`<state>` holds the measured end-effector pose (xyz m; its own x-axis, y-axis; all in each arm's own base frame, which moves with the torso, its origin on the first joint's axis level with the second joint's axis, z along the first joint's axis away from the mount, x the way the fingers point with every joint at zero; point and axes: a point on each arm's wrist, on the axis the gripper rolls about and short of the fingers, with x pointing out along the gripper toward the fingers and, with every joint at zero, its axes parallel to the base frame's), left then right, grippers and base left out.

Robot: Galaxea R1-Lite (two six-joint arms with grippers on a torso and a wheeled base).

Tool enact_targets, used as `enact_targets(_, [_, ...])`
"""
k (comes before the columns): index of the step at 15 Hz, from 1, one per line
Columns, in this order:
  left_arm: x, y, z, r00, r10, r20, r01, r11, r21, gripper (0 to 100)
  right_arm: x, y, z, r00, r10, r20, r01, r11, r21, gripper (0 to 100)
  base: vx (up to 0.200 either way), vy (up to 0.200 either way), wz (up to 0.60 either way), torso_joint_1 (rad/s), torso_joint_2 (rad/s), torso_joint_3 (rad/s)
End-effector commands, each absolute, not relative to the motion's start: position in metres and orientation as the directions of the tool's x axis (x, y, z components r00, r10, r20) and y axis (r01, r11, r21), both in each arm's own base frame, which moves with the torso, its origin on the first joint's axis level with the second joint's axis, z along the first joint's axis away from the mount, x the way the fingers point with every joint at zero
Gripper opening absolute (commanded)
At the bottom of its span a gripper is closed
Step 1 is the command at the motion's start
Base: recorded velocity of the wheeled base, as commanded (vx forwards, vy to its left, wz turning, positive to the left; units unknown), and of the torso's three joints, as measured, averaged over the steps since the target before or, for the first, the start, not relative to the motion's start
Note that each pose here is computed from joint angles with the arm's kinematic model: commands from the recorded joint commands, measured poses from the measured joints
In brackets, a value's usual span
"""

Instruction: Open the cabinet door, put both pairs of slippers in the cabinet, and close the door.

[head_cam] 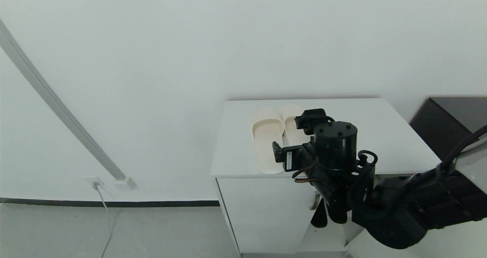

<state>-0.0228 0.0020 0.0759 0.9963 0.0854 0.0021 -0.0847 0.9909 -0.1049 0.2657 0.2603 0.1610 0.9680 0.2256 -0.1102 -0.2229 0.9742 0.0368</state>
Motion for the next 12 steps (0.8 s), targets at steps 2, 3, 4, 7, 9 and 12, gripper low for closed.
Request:
enact_targets(2, [-0.023,0.002,0.076,0.996,0.087,0.003,-0.087,0.991,-0.104,0,0.294,0.272,0.141,0.974,0.196,-0.113,-0.197,0.980,0.003,100,0.000,0.000,0.00,0.000,0.00,0.000])
enact_targets(3, [-0.023,0.002,0.076,0.996,0.086,0.003,-0.085,0.991,-0.106,0,0.298,0.274,0.140,0.976,0.192,-0.108,-0.192,0.981,0.005,100,0.000,0.000,0.00,0.000,0.00,0.000])
enact_targets(4, [-0.023,0.002,0.076,0.996,0.086,0.003,-0.085,0.991,-0.106,0,0.304,0.277,0.140,0.977,0.188,-0.101,-0.188,0.982,0.009,100,0.000,0.000,0.00,0.000,0.00,0.000])
enact_targets(7, [-0.023,0.002,0.076,0.996,0.087,0.003,-0.087,0.991,-0.106,0,0.319,0.282,0.141,0.981,0.173,-0.085,-0.172,0.985,0.018,100,0.000,0.000,0.00,0.000,0.00,0.000])
enact_targets(9, [-0.023,0.002,0.076,0.996,0.086,0.003,-0.085,0.991,-0.106,0,0.329,0.284,0.145,0.983,0.160,-0.090,-0.159,0.987,0.015,100,0.000,0.000,0.00,0.000,0.00,0.000])
enact_targets(12, [-0.023,0.002,0.076,0.996,0.086,0.003,-0.085,0.991,-0.106,0,0.340,0.288,0.148,0.984,0.151,-0.091,-0.150,0.989,0.014,100,0.000,0.000,0.00,0.000,0.00,0.000])
